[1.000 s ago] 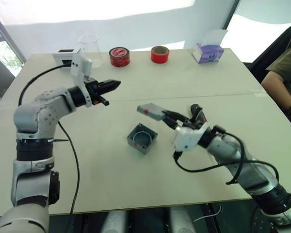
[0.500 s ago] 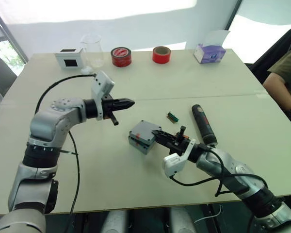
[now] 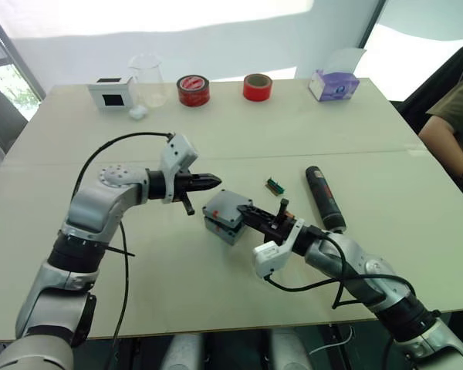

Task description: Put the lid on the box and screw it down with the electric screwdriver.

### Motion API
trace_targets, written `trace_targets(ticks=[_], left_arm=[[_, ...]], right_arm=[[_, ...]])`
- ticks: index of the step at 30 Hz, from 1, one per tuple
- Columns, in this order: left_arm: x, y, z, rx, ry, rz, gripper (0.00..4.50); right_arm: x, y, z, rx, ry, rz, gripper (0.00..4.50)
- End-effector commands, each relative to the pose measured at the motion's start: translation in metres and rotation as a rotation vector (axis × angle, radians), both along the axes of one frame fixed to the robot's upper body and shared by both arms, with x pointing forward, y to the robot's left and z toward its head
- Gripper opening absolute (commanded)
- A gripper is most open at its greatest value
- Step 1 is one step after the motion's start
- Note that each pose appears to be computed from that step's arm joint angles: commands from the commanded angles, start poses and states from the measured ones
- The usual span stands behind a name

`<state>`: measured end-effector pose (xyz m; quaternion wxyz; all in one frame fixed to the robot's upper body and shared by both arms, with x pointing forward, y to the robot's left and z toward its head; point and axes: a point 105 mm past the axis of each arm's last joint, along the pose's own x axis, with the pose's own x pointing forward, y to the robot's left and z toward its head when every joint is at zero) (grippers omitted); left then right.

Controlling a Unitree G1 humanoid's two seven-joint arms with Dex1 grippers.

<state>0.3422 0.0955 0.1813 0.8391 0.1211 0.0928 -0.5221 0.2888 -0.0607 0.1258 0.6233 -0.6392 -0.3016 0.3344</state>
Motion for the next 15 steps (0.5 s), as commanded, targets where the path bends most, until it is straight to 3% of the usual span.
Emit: trace_targets(ticks=[1,11,15], left_arm=[[-0.005,-0.004,0.002,0.026,-0.044,-0.044,0.08],[-0.017,-0.007,-0.027,0.161,-0.024,-0.129,0.08],[-0.023,-0.009,-0.041,0.182,0.001,-0.167,0.00]], right_arm=[[0.001,-0.002,-0.001,-0.004,0.007,-0.015,0.15],[-0.004,-0.002,-0.009,-0.015,0.035,-0.005,0.15],[-0.004,-0.005,-0.012,-0.004,0.067,-0.023,1.66]])
